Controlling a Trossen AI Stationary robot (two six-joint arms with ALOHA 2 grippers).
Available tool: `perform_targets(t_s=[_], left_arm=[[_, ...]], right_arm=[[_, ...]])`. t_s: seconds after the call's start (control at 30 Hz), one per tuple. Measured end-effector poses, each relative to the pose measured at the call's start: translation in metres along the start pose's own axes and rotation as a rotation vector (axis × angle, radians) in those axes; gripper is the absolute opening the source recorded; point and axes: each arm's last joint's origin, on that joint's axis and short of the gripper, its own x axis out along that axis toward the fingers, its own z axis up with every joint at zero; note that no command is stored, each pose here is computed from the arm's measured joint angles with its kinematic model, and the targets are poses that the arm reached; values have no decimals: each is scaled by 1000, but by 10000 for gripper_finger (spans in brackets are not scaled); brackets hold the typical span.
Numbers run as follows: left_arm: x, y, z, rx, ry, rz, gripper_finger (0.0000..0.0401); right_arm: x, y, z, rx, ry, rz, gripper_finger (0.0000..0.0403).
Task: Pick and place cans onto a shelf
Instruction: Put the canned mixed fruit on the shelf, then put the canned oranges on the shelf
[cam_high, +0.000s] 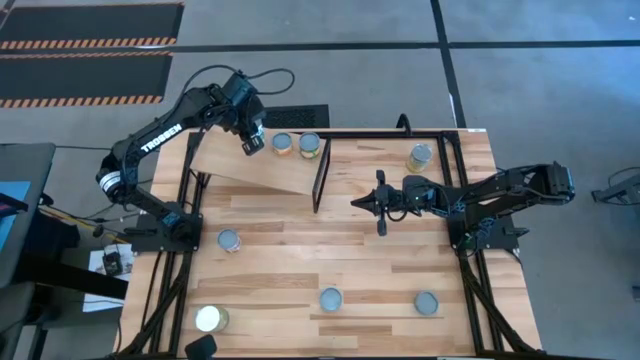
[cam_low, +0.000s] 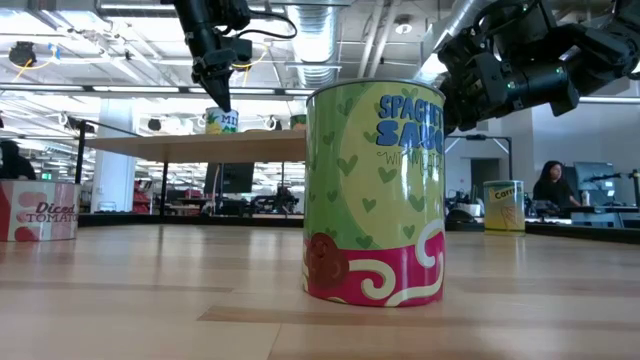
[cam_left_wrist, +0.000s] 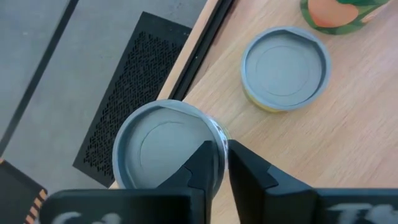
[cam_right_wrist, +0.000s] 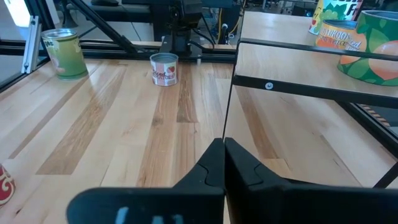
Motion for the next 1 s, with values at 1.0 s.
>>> perform_targets(t_s=[1.0], left_arm=[[-67,-101,-51,296,-332,-315,114]], right_arm=[[0,0,-1,-2,8,1,12]])
